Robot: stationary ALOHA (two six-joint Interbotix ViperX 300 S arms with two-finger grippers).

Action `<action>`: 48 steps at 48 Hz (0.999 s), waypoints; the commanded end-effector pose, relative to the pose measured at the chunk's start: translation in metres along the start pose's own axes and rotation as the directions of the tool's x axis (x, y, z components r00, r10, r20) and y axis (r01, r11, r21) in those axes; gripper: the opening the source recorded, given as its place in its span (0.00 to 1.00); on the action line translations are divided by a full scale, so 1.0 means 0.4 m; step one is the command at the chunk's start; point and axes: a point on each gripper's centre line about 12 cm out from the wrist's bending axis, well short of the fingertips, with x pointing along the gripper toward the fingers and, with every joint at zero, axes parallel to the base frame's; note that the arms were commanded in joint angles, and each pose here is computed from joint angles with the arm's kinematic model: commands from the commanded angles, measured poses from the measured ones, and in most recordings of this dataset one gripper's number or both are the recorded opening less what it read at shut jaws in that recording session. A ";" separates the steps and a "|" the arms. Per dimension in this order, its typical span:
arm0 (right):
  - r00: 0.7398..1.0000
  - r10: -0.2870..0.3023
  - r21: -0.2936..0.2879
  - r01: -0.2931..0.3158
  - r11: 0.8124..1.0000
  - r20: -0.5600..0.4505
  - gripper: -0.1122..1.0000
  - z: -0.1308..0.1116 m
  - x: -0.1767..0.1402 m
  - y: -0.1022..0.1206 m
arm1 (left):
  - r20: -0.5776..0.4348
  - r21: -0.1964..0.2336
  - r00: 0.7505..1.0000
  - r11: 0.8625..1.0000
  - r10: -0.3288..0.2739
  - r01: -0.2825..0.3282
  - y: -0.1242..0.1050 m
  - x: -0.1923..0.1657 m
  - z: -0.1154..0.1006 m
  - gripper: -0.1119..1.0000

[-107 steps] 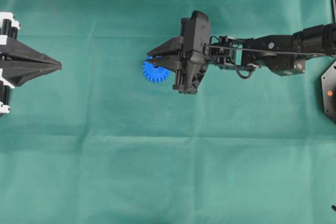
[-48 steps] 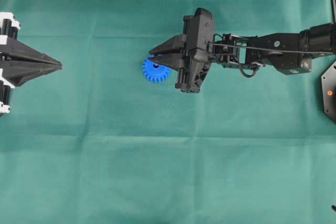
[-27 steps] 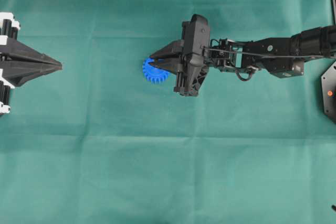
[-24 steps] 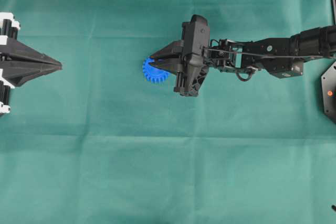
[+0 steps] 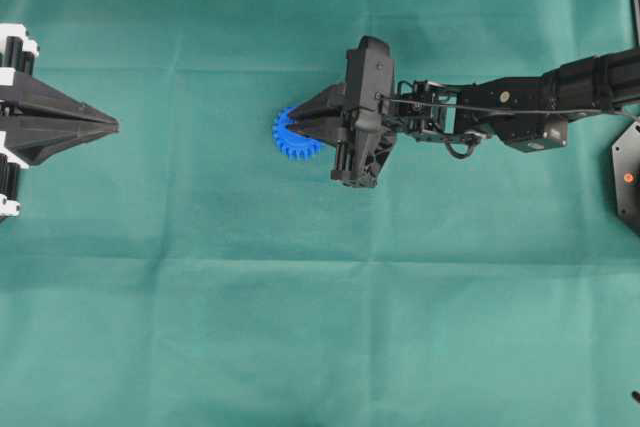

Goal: Insert the shaft placed at a random location into the center hole of the small gear at another random location.
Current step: 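Lower the shaft into the gear's center hole with the right gripper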

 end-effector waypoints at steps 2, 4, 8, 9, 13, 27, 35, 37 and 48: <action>0.999 0.002 0.000 -0.002 1.000 0.049 0.20 0.036 -0.001 0.004 | 0.015 0.003 1.000 1.000 -0.002 0.002 -0.001 0.006 0.017 0.10; 0.999 0.004 -0.002 -0.004 1.000 0.048 0.20 0.035 0.000 0.006 | 0.014 0.005 1.000 1.000 -0.002 0.002 -0.001 0.006 0.016 0.10; 0.999 0.004 -0.001 -0.004 1.000 0.043 0.20 0.031 0.000 0.006 | 0.015 0.005 1.000 1.000 -0.002 0.002 -0.001 0.006 0.017 0.10; 0.999 0.004 -0.001 -0.004 1.000 0.043 0.20 0.032 0.001 0.006 | 0.014 0.005 1.000 1.000 -0.002 0.002 -0.001 0.006 0.016 0.10; 0.999 0.004 -0.001 -0.004 1.000 0.043 0.20 0.032 0.001 0.006 | 0.014 0.005 1.000 1.000 -0.002 0.002 -0.001 0.006 0.016 0.10; 0.999 0.005 -0.002 -0.005 1.000 0.046 0.21 0.033 0.001 0.008 | 0.014 0.005 1.000 1.000 -0.002 0.002 -0.001 0.006 0.016 0.10; 0.999 0.005 -0.002 -0.005 1.000 0.046 0.25 0.033 0.001 0.008 | 0.014 0.002 1.000 1.000 -0.002 0.002 -0.001 0.006 0.016 0.10; 0.999 0.005 -0.002 -0.005 1.000 0.046 0.33 0.033 0.001 0.008 | 0.015 0.003 1.000 1.000 -0.002 0.002 -0.001 0.006 0.017 0.10; 0.998 0.005 -0.003 -0.005 1.000 0.060 0.83 0.047 -0.003 0.008 | 0.017 0.002 1.000 1.000 -0.002 0.002 -0.001 0.006 0.018 0.10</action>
